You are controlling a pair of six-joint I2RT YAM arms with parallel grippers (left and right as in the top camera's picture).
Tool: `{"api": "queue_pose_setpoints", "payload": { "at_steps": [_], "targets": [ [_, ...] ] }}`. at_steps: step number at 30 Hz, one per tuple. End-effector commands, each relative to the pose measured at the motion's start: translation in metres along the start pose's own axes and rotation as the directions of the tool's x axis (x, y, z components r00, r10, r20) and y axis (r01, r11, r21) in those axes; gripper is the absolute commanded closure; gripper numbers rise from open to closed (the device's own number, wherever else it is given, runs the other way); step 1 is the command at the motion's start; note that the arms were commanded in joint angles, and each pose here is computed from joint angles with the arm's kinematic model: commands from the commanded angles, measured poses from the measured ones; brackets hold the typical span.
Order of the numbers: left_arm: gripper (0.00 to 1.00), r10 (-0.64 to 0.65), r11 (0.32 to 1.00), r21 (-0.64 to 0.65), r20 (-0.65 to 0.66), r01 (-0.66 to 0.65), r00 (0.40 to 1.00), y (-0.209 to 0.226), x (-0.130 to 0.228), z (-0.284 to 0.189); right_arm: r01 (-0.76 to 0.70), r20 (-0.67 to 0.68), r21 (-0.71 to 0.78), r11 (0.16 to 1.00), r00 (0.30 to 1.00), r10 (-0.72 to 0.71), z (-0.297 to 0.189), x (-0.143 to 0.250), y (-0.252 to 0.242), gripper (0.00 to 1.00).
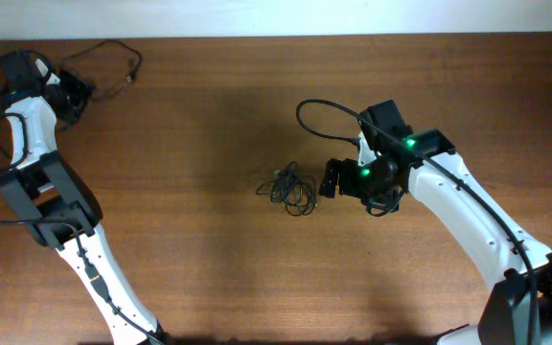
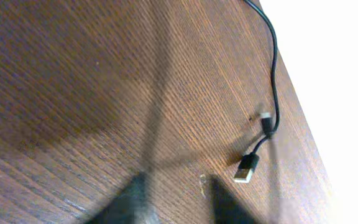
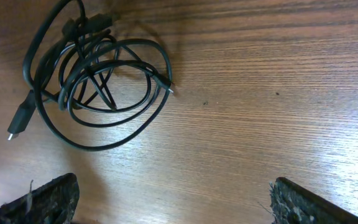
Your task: Untangle cables
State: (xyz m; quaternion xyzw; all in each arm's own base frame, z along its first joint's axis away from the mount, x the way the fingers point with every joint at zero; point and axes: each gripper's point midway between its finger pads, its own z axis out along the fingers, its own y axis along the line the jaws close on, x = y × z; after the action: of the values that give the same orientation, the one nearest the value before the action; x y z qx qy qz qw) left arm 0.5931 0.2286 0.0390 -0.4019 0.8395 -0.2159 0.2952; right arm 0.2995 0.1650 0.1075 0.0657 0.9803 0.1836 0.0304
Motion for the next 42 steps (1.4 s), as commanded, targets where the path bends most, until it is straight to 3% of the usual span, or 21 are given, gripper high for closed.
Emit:
{"api": "queue_pose_setpoints", "payload": {
  "at_steps": [1,7,10,13,19,23,26,30,32,35,42],
  "targets": [
    [0.04,0.041,0.999,-0.026,-0.008,-0.042,0.999,0.012,0.003,0.005,-0.003,-0.005,0.013,1.000,1.000,0.003,0.002,0.001,-0.004,0.01],
    [0.01,0.049,0.978,-0.201,-0.001,-0.048,0.999,0.054,0.000,-0.004,-0.003,-0.007,0.015,1.000,1.000,0.004,0.002,0.001,-0.004,0.01],
    [0.01,0.031,0.976,-0.217,-0.002,-0.031,1.000,0.064,-0.002,-0.009,-0.001,-0.001,0.011,1.000,1.000,0.001,0.002,0.000,-0.004,0.01],
    [0.07,0.024,0.974,-0.225,-0.007,-0.025,1.000,0.067,-0.003,-0.013,0.000,0.002,0.010,1.000,1.000,0.000,0.002,-0.001,-0.003,0.01],
    [0.01,0.060,0.979,-0.200,0.047,-0.049,0.997,0.033,-0.023,-0.061,-0.001,-0.001,0.011,1.000,1.000,0.001,0.002,0.000,-0.003,0.01],
    [0.01,0.102,0.987,-0.134,0.076,-0.091,0.992,-0.028,-0.024,-0.123,-0.001,-0.001,0.011,1.000,1.000,0.001,0.002,0.000,-0.003,0.01],
    [0.01,0.098,0.995,0.032,-0.085,-0.096,0.992,-0.087,0.028,-0.161,-0.001,-0.001,0.011,1.000,1.000,0.001,0.002,0.000,-0.004,0.01],
    [0.13,0.090,0.996,0.047,-0.309,-0.079,0.947,-0.109,0.098,-0.168,-0.012,-0.011,0.019,1.000,1.000,0.012,-0.002,0.003,-0.007,0.00],
    [0.14,0.175,0.984,0.052,-0.440,-0.170,0.881,-0.120,0.148,-0.164,-0.011,-0.015,0.026,1.000,1.000,0.012,-0.016,0.004,-0.013,0.00],
    [0.12,0.354,0.932,0.136,-0.534,-0.336,0.767,-0.143,0.204,-0.159,-0.012,0.000,0.032,0.999,1.000,0.012,-0.048,0.003,-0.024,0.00],
    [0.08,0.585,0.766,0.214,-0.623,-0.607,0.518,-0.184,0.314,-0.154,-0.078,0.078,0.026,0.997,0.994,0.076,-0.110,0.017,-0.050,0.01]
  ]
}}
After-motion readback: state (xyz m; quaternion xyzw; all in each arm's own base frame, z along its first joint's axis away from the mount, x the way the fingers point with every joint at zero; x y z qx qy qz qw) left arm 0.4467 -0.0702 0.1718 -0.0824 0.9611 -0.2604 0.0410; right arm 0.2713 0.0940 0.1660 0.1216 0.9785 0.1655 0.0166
